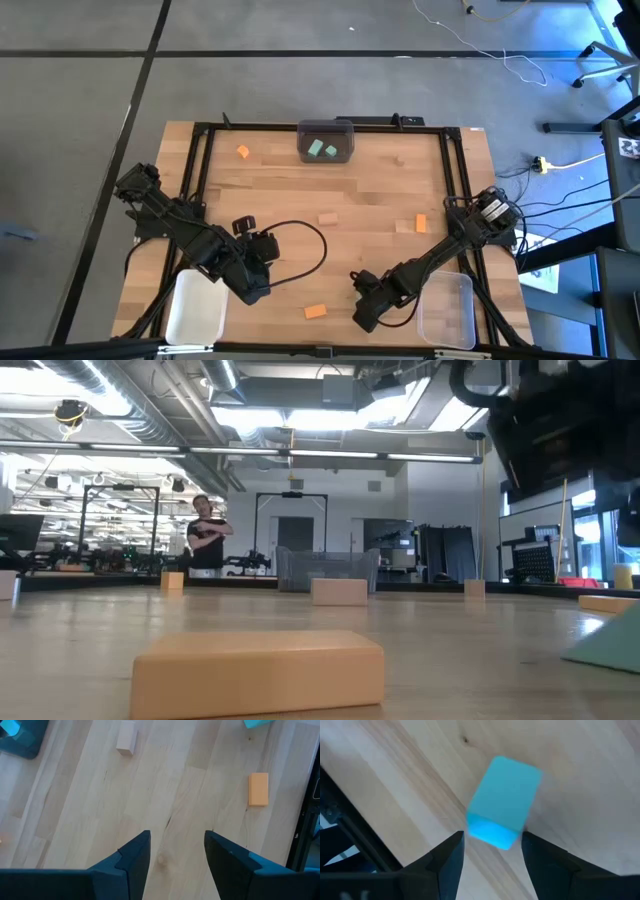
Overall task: Sort & place blocks by color
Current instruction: Put the blue block into the black bin
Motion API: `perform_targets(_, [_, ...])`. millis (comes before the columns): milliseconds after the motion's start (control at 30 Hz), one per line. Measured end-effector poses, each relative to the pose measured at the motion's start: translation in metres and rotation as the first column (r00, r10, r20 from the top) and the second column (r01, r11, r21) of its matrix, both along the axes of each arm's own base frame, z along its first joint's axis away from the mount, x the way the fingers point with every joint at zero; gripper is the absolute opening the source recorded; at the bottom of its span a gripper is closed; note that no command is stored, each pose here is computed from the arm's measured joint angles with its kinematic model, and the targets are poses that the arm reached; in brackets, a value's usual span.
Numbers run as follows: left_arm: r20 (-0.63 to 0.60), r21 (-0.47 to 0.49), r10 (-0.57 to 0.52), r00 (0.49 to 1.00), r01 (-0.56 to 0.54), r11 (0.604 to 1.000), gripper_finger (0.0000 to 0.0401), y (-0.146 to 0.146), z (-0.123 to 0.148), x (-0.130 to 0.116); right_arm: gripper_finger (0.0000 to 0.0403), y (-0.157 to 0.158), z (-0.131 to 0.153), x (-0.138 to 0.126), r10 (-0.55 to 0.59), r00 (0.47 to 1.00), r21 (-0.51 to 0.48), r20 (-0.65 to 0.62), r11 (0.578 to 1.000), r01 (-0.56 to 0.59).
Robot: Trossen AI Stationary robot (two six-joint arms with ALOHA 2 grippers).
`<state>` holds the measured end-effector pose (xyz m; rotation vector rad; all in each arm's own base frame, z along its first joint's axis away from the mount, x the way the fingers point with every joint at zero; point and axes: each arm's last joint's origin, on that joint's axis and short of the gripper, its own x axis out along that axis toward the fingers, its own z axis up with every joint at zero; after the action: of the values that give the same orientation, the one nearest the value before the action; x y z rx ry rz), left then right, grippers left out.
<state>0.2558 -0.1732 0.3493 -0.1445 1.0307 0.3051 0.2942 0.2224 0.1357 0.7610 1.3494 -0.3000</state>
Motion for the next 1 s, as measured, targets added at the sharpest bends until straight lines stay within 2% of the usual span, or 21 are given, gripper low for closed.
perform_targets(233, [0.000, 0.000, 0.000, 1.000, 0.000, 1.000, 0.0179, 0.000, 0.000, 0.000, 0.0200, -0.001, -0.005, 0.001, -0.020, 1.000, -0.047, 0.016, 0.999, 0.020])
perform_targets(467, [0.000, 0.000, 0.000, 1.000, 0.000, 1.000, 0.0179, 0.000, 0.000, 0.000, 0.0200, -0.006, -0.006, 0.005, -0.054, 0.998, -0.049, 0.018, 0.997, 0.055])
perform_targets(733, [0.000, 0.000, 0.000, 1.000, 0.000, 1.000, 0.0179, 0.000, 0.000, 0.000, 0.0200, -0.007, -0.007, 0.006, -0.271, 0.963, -0.025, 0.000, 0.962, 0.271])
perform_targets(867, [0.000, 0.000, 0.000, 1.000, 0.000, 1.000, 0.0179, 0.000, 0.000, 0.000, 0.0200, -0.009, -0.008, 0.005, -0.337, 0.941, -0.048, 0.012, 0.940, 0.337])
perform_targets(1000, [0.000, 0.000, 0.000, 1.000, 0.000, 1.000, 0.0179, 0.000, 0.000, 0.000, 0.0200, -0.012, -0.009, 0.005, -0.348, 0.937, -0.083, 0.020, 0.934, 0.349])
